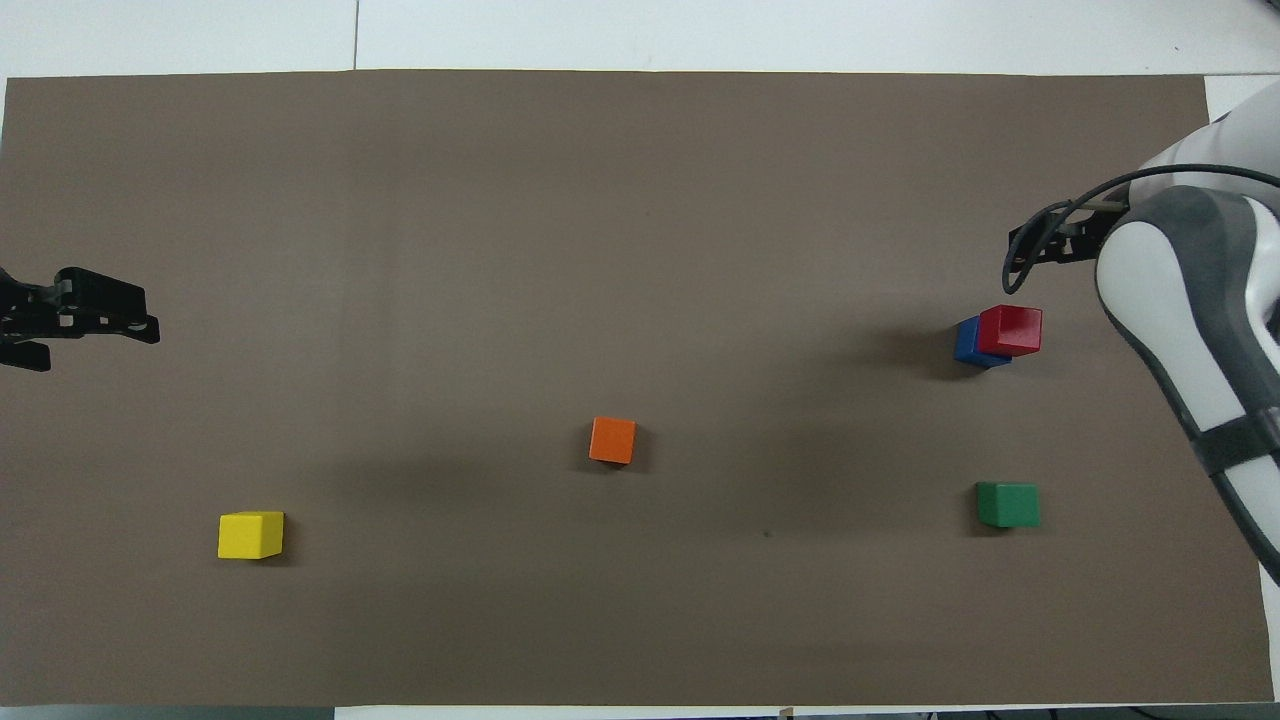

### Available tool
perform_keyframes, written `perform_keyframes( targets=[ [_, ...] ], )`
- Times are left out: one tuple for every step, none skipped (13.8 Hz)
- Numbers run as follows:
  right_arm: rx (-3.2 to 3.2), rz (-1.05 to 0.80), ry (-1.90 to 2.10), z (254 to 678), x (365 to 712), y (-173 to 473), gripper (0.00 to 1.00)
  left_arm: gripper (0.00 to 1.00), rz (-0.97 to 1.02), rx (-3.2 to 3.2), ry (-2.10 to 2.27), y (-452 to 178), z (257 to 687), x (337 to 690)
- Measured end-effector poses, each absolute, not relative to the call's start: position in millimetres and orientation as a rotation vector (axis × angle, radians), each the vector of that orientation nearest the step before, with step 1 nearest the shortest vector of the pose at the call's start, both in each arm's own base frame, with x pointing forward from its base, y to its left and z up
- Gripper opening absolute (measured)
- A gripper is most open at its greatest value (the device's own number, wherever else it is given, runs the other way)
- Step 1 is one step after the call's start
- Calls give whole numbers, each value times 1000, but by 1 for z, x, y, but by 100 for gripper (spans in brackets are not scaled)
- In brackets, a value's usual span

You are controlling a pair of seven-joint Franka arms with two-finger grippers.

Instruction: Transfer red block to right arm and stack on blue block

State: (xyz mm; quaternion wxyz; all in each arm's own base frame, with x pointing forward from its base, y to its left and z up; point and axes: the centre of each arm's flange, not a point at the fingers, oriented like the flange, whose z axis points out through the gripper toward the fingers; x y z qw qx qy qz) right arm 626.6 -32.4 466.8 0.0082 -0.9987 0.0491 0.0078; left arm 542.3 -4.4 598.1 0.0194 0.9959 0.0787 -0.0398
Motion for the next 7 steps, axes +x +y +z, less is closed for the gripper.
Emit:
perform_keyframes(
  targets=[
    [-3123, -31, 118, 490, 623, -33, 100, 100, -124, 3091, 244, -4, 598, 542],
    [-3123, -79, 80, 514, 617, -33, 100, 100, -124, 3091, 244, -4, 598, 542],
    [-3123, -96, 52, 533, 610, -33, 100, 100, -124, 3091, 244, -4, 598, 542],
    [-3122, -89, 35, 551, 602, -33, 100, 100, -124, 3091, 244, -4, 598, 542],
    [-3121, -63, 26, 567, 594, -32, 100, 100, -124, 3091, 244, -4, 598, 542],
    [-3120, -26, 23, 582, 587, -32, 100, 100, -124, 3091, 244, -4, 598, 542],
    [-3119, 8, 21, 596, 581, -31, 100, 100, -124, 3091, 244, -4, 598, 542]
  ],
)
